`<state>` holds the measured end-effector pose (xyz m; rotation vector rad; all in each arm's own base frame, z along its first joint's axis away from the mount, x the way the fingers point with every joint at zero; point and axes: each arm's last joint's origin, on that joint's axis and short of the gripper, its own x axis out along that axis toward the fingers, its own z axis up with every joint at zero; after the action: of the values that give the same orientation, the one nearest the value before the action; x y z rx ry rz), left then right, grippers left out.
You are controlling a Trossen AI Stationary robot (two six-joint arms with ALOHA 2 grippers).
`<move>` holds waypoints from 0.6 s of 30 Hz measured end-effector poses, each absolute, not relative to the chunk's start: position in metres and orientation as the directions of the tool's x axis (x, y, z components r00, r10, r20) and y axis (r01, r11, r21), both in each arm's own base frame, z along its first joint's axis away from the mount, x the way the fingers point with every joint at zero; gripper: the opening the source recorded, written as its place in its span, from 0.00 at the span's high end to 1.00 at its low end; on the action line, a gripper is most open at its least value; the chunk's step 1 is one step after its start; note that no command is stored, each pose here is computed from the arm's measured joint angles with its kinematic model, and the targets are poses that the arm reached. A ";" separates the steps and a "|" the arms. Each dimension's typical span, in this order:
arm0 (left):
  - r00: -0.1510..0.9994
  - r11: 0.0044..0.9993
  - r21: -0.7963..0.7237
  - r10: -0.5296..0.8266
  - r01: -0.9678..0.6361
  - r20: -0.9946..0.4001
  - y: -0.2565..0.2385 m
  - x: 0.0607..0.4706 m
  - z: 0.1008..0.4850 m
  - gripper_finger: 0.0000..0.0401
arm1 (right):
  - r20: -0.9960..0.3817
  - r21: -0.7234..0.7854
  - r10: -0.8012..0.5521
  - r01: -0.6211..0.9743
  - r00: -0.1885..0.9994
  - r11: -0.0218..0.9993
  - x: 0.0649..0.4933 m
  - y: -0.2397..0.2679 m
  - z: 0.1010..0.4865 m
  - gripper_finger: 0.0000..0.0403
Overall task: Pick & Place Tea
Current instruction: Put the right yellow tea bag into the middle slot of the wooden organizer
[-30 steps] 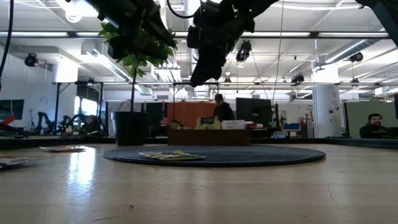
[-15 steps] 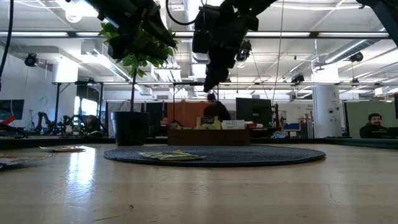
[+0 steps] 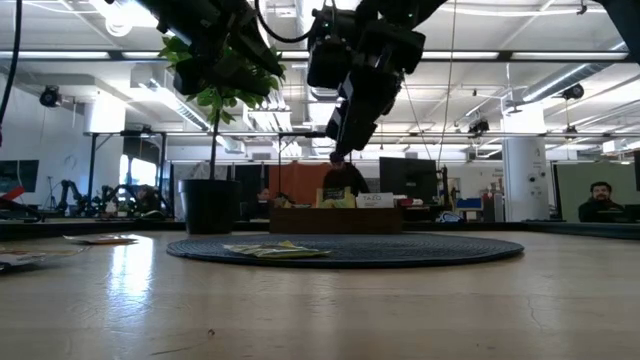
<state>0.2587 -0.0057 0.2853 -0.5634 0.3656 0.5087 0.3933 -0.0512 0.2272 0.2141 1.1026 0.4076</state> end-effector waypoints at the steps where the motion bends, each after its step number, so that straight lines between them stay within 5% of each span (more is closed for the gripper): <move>1: 0.815 0.727 -0.413 0.354 -0.548 -0.458 -0.006 0.259 0.285 0.60 | -0.822 0.374 0.426 -0.205 0.379 0.904 0.393 -0.048 0.225 0.73; 7: 0.851 0.580 -0.623 0.343 -0.525 -0.398 -0.007 0.262 0.292 0.60 | -0.799 0.460 0.494 -0.181 0.344 0.869 0.388 -0.030 0.201 0.72; 11: 0.816 0.555 -0.601 0.441 -0.575 -0.373 -0.003 0.262 0.292 0.60 | -0.755 0.530 0.545 -0.149 0.364 0.835 0.386 -0.012 0.179 0.74; 18: 0.842 0.536 -0.652 0.396 -0.536 -0.366 -0.005 0.263 0.294 0.60 | -0.696 0.583 0.559 -0.100 0.451 0.806 0.391 0.018 0.164 0.77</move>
<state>0.2633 -0.0046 0.2938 -0.8376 0.1824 0.5579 0.3910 0.0185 0.1645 0.5059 1.0310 0.4290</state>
